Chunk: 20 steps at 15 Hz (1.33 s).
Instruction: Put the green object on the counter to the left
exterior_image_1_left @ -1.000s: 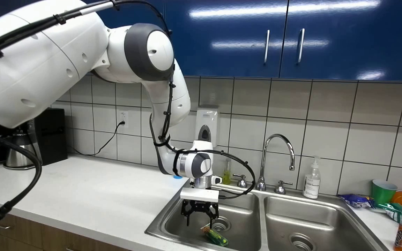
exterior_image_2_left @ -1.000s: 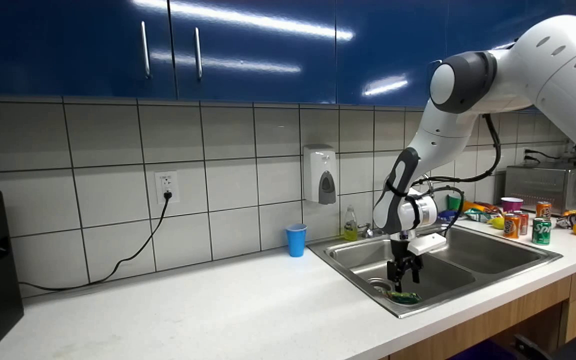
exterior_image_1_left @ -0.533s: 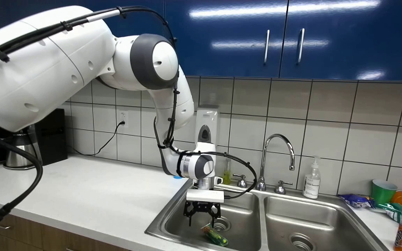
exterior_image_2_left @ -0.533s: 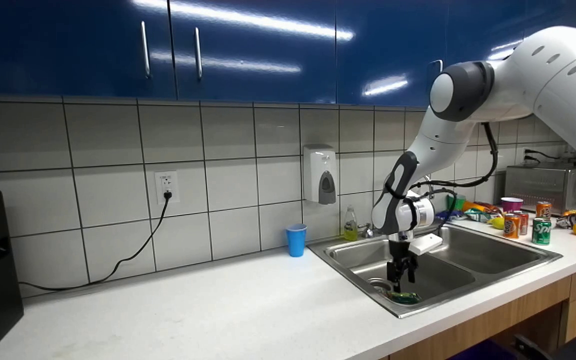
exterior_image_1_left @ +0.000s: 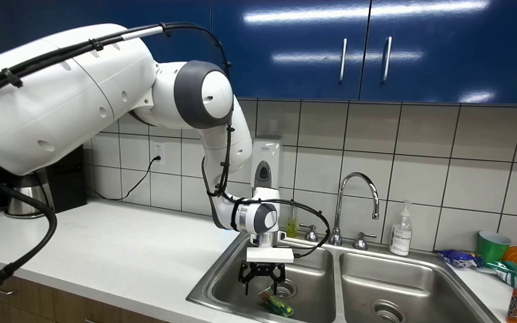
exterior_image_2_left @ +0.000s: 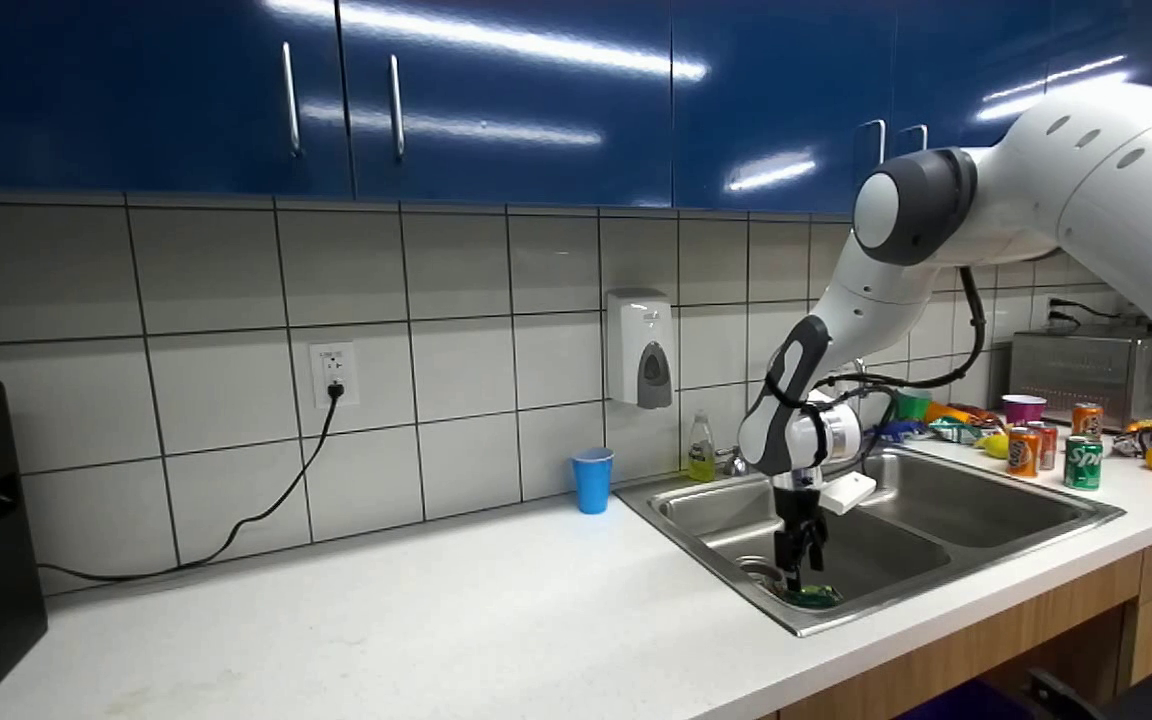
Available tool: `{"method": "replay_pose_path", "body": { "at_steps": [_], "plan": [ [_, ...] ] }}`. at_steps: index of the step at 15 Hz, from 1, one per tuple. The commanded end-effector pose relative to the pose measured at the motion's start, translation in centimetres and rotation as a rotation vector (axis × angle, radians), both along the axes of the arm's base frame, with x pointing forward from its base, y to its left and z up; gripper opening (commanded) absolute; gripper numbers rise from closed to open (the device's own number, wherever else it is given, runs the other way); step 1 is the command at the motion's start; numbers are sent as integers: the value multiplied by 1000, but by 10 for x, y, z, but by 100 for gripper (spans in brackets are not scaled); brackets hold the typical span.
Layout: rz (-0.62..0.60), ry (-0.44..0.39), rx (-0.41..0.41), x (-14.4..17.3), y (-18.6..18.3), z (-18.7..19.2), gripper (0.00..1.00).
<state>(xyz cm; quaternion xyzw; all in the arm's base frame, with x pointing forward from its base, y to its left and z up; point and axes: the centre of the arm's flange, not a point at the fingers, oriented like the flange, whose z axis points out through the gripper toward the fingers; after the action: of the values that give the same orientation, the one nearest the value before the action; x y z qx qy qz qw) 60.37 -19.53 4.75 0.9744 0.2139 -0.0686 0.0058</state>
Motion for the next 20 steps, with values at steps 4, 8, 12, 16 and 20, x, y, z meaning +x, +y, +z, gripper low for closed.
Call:
{"method": "replay_pose_path", "body": {
  "at_steps": [4, 8, 12, 16, 20],
  "plan": [
    [104, 39, 33, 25, -22, -18, 100],
    [153, 46, 37, 34, -23, -25, 100],
    [179, 52, 43, 41, -24, -35, 100],
    [184, 56, 41, 46, -29, -43, 100],
    [195, 55, 34, 55, -32, -46, 100]
  ]
}}
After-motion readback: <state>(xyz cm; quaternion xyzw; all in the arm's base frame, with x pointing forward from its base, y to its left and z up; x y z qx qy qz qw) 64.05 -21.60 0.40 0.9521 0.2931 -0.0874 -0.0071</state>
